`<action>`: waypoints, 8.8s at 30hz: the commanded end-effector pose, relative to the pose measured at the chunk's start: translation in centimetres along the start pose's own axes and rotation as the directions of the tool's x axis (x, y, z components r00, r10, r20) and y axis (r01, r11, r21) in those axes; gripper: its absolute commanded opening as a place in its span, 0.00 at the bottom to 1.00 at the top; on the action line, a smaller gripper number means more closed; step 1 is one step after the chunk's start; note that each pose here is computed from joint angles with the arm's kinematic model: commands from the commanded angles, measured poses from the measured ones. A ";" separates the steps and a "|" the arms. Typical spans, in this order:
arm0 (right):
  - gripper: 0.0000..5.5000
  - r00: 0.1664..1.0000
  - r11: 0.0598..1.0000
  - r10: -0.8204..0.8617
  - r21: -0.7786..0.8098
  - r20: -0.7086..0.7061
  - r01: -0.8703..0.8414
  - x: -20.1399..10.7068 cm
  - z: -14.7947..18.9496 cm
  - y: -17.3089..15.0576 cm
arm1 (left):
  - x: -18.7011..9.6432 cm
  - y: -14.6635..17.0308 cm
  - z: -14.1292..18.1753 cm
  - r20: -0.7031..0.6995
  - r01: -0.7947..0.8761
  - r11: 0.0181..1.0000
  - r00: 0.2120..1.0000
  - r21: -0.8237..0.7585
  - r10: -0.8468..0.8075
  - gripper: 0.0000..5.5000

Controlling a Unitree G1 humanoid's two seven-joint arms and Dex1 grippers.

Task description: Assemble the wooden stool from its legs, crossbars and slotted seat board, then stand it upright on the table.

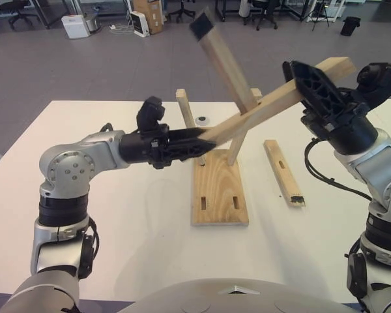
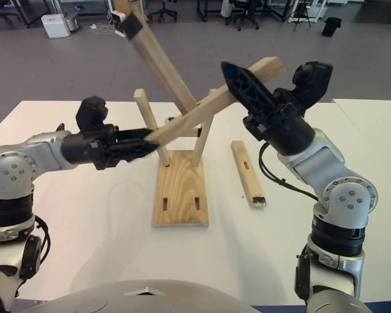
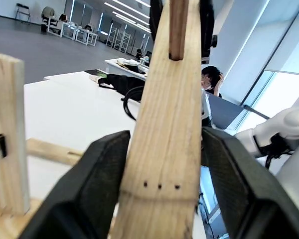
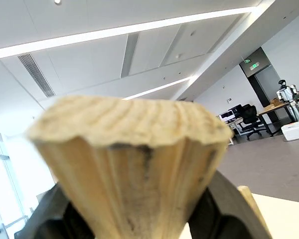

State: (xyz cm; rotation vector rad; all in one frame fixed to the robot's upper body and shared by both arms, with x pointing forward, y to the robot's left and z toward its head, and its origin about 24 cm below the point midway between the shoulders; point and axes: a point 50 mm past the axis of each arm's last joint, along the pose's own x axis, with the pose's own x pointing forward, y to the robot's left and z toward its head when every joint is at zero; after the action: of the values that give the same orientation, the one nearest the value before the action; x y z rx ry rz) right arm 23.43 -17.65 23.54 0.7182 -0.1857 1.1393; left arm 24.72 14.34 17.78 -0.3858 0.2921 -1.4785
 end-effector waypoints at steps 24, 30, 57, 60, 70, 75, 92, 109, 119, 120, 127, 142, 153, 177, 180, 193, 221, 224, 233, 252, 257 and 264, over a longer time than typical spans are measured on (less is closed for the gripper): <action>0.38 0.817 0.895 0.061 -0.331 -0.573 -0.299 -3.4 -4.8 -2.2 | -6.0 7.2 -10.7 0.035 -0.616 0.787 0.787 0.034 0.615 0.55; 0.38 0.802 0.901 0.078 -0.301 -0.592 -0.311 -3.7 -5.0 -2.2 | -5.9 7.4 -10.6 0.057 -0.619 0.785 0.785 0.030 0.617 0.55; 0.37 0.788 0.906 0.053 -0.302 -0.614 -0.297 -4.7 -3.2 -2.2 | -5.5 6.0 -13.0 0.051 -0.630 0.774 0.773 -0.060 0.632 0.55; 0.37 0.779 0.908 0.060 -0.290 -0.624 -0.303 -4.7 -3.7 -2.5 | -5.5 6.0 -13.0 0.049 -0.629 0.775 0.774 -0.061 0.632 0.55; 0.37 0.687 0.880 0.063 -0.284 -0.724 -0.380 -4.2 -3.8 -4.1 | -5.0 6.1 -13.1 0.044 -0.619 0.783 0.782 -0.056 0.622 0.55; 0.37 0.639 0.900 0.085 -0.217 -0.765 -0.379 -5.0 -5.2 -4.6 | -4.7 6.0 -13.4 0.052 -0.619 0.783 0.781 -0.067 0.622 0.55; 0.37 0.423 0.989 0.068 0.006 -0.904 -0.145 -10.6 -11.7 -7.5 | -3.6 5.9 -14.0 0.043 -0.603 0.793 0.793 -0.084 0.607 0.55; 0.64 0.440 0.991 -0.013 -0.069 -0.898 -0.112 -10.3 -12.3 -7.8 | -2.3 5.5 -14.8 0.077 -0.609 0.787 0.783 -0.101 0.617 0.55; 0.71 0.472 0.876 -0.482 -0.426 -0.738 0.228 -12.6 -7.5 -9.9 | -2.6 4.6 -15.9 0.086 -0.631 0.763 0.760 -0.142 0.644 0.55; 0.71 0.472 0.838 -0.545 -0.467 -0.693 0.281 -12.7 -7.2 -10.2 | -2.6 4.5 -16.0 0.090 -0.636 0.758 0.754 -0.146 0.650 0.55; 0.71 0.353 0.555 -0.831 -0.610 -0.429 0.565 -13.2 -7.6 -10.5 | -2.3 4.2 -16.2 0.103 -0.647 0.746 0.741 -0.159 0.664 0.55; 0.49 0.201 0.499 -0.836 -0.554 -0.511 0.667 -16.5 -13.6 -8.4 | -2.8 4.1 -16.1 0.107 -0.667 0.731 0.723 -0.145 0.682 0.55; 0.38 0.305 0.415 -0.908 -0.523 -0.286 0.744 -15.9 -10.8 -9.8 | -6.7 5.4 -14.3 0.078 -0.718 0.695 0.695 0.033 0.715 0.55; 0.38 0.927 0.978 0.207 0.047 -0.312 -0.202 2.2 -1.4 -4.1 | 1.7 1.3 9.9 0.474 -0.008 0.950 0.868 0.313 -0.148 0.75; 0.38 0.911 0.971 0.239 0.076 -0.336 -0.226 2.4 -1.7 -3.9 | 1.9 0.2 10.0 0.469 0.092 0.957 0.856 0.275 -0.217 0.75; 0.38 0.850 0.952 0.307 0.151 -0.428 -0.267 1.8 -2.9 -3.3 | 1.0 2.2 9.4 0.517 0.000 0.979 0.849 0.206 -0.108 0.68; 0.50 0.991 0.985 -0.010 -0.173 -0.137 -0.014 1.6 1.4 -6.1 | -1.7 1.8 10.3 0.520 -0.096 0.959 0.852 0.267 -0.060 0.38; 0.61 0.996 0.957 -0.079 -0.275 0.050 0.090 0.4 4.3 -5.1 | -2.8 1.2 12.0 0.562 -0.115 0.947 0.823 0.301 -0.079 0.37; 0.69 0.468 0.820 -0.539 -0.562 -0.700 0.104 -15.0 -6.6 -5.3 | -8.0 0.1 13.2 0.646 -0.284 0.905 0.763 0.318 0.012 0.37; 0.69 0.469 0.803 -0.526 -0.596 -0.709 0.000 -12.9 -19.0 -3.6 | -8.5 3.0 9.6 0.498 -0.446 0.835 0.830 0.321 0.252 0.37; 0.69 0.450 0.769 -0.589 -0.637 -0.671 0.057 -13.8 -18.4 -4.3 | -10.2 2.9 8.0 0.404 -0.425 0.830 0.874 0.362 0.271 0.37; 0.69 0.436 0.743 -0.628 -0.662 -0.644 0.092 -15.0 -17.7 -5.1 | -9.8 3.1 5.7 0.150 -0.200 0.877 0.978 0.438 0.148 0.37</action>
State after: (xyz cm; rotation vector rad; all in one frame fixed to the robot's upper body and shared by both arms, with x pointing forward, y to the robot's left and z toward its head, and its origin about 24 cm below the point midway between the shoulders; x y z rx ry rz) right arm 18.07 -18.22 1.66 -0.3701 0.4069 0.8429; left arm 29.19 24.77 21.83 -0.1106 -0.1557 -1.2619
